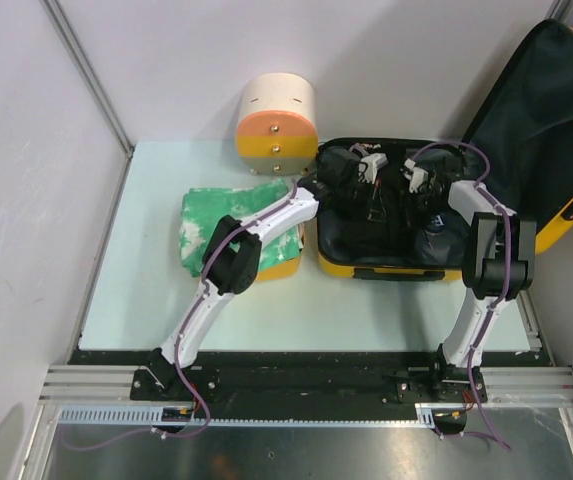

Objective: Open, take out, and arrange the luggage

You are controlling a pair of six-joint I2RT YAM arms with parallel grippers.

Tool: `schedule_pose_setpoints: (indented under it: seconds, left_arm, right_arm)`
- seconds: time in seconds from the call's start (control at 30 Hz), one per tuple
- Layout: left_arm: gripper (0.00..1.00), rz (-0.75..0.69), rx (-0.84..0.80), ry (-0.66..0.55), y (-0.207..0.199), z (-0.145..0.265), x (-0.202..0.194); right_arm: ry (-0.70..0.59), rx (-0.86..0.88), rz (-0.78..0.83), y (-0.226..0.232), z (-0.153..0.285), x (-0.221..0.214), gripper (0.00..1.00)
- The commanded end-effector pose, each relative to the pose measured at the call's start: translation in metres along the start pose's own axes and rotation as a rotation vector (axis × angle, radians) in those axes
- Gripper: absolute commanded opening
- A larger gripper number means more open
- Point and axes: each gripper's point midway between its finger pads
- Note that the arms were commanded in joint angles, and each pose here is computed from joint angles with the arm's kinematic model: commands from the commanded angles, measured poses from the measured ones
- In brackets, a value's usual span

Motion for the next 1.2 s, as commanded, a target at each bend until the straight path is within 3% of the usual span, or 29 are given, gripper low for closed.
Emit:
schedule_pose_setpoints:
  seconds: [0.0, 0.13, 0.27, 0.4, 0.5, 0.73, 0.87, 0.93, 1.07, 1.17]
  left_arm:
    - [0.00, -0.122, -0.081, -0.155, -0.058, 0.046, 0.062]
    - [0.00, -0.224, -0.080, -0.208, -0.085, 0.092, 0.081]
    - [0.00, -0.325, -0.073, -0.206, -0.105, 0.135, 0.076]
    - [0.00, -0.334, -0.064, -0.164, -0.106, 0.173, 0.058]
    - [0.00, -0.296, -0.044, -0.173, -0.104, 0.214, 0.055]
    - [0.00, -0.139, 0.060, -0.224, -0.068, 0.306, 0.017]
    - [0.00, -0.006, 0.177, -0.234, -0.017, 0.338, -0.022]
    - [0.00, -0.009, 0.250, -0.255, 0.004, 0.357, -0.036]
    - [0.00, 0.064, 0.352, -0.177, 0.052, 0.368, -0.088]
    - [0.00, 0.042, 0.435, -0.168, 0.075, 0.384, -0.099]
  right_arm:
    - [-0.134, 0.094, 0.078, 0.039, 0.024, 0.034, 0.00]
    - [-0.219, 0.138, 0.097, 0.053, 0.049, 0.050, 0.00]
    - [-0.313, 0.261, 0.151, 0.092, 0.077, 0.069, 0.00]
    - [-0.359, 0.376, 0.229, 0.142, 0.092, 0.078, 0.14]
    - [-0.364, 0.435, 0.289, 0.184, 0.096, 0.079, 0.16]
    - [-0.367, 0.482, 0.424, 0.251, 0.087, 0.075, 0.22]
    - [-0.337, 0.520, 0.460, 0.280, 0.071, 0.074, 0.51]
    - [-0.328, 0.525, 0.464, 0.288, 0.064, 0.078, 0.57]
    - [-0.356, 0.525, 0.449, 0.303, 0.056, 0.094, 0.61]
    - [-0.384, 0.544, 0.468, 0.323, 0.050, 0.104, 0.61]
Point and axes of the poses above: each gripper's point midway between its finger pads, its own z axis back along the fingers, its own y axis along the line the jaws close on, x = y × z
